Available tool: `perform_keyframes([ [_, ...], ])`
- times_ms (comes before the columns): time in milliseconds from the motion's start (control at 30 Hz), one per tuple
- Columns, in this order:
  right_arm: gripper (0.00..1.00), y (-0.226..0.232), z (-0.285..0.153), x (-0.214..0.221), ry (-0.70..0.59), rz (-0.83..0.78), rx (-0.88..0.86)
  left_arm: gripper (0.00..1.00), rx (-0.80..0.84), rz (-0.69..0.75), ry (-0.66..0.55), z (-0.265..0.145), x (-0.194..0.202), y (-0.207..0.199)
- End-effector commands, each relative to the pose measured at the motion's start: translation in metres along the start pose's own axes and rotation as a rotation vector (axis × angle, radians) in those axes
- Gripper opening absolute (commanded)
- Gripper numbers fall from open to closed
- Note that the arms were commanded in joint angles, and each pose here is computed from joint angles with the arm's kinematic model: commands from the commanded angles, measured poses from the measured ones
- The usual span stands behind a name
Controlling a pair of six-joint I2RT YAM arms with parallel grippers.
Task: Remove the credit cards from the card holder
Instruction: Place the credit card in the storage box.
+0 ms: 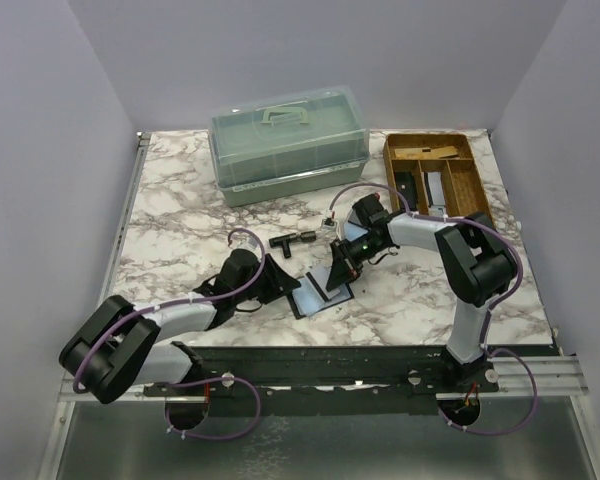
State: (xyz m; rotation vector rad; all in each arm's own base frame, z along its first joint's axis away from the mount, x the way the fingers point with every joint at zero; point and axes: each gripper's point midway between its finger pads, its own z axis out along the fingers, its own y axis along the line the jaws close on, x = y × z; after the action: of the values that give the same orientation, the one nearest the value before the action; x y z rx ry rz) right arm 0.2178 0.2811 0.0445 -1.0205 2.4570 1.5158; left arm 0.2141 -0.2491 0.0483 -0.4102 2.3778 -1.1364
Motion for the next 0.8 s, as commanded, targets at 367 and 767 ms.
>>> perform_keyframes([
  [367, 0.00, 0.056, -0.031, -0.019, -0.066, -0.246, -0.168, 0.59, 0.093, 0.144, -0.085, -0.023, -0.017, -0.023],
  [767, 0.00, -0.030, -0.253, -0.075, -0.545, -0.185, 0.462, 0.93, 0.216, 0.127, -0.252, -0.044, -0.042, -0.045],
])
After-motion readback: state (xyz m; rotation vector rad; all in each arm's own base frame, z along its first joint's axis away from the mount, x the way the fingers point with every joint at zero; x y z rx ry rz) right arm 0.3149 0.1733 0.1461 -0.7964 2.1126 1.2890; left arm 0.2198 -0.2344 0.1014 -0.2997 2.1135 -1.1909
